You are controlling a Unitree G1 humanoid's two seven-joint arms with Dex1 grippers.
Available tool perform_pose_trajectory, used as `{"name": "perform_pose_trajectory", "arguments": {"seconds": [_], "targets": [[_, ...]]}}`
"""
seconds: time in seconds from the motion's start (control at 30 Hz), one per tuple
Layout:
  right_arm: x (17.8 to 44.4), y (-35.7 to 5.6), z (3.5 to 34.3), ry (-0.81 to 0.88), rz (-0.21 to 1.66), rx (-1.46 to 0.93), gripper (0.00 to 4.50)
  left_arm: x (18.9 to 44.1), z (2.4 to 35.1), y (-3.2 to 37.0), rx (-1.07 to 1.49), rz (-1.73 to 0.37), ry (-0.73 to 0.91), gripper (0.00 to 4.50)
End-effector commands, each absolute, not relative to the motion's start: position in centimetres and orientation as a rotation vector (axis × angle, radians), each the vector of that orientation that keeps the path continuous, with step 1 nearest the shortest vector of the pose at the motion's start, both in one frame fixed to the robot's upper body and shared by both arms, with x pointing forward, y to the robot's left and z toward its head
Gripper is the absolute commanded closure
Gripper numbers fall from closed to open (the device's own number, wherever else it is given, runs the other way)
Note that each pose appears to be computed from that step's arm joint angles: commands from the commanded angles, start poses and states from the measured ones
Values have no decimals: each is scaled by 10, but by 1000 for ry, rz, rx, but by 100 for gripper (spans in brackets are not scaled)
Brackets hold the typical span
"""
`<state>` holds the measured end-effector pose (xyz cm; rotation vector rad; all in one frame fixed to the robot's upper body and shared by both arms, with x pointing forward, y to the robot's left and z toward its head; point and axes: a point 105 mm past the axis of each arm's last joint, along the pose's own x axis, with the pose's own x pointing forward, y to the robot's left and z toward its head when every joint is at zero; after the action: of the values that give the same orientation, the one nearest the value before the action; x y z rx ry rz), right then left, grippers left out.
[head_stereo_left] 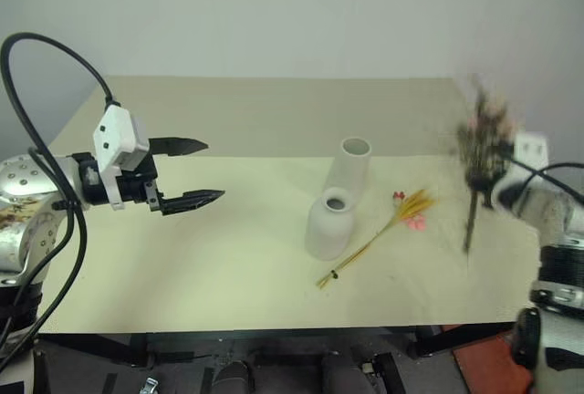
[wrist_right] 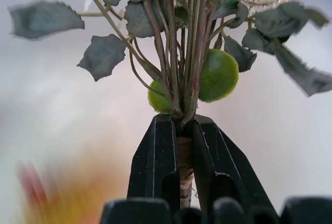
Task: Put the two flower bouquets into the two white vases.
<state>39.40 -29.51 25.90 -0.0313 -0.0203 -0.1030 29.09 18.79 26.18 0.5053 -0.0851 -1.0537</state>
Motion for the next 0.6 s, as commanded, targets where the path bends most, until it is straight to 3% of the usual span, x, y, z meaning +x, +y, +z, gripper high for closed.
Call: {"name": "perform_pose_trajectory", "arguments": {"seconds": [0.03, 0.23, 0.6], "targets": [[378, -251, 339, -462, 22, 27, 433, 289, 278, 189, 546, -1037, -137, 0], [368, -196, 371, -713, 270, 263, 433, 287, 279, 190, 551, -1035, -136, 0], [384, -171, 356, -680, 372, 272, 433, 280, 277, 196, 547, -1002, -118, 0]]}}
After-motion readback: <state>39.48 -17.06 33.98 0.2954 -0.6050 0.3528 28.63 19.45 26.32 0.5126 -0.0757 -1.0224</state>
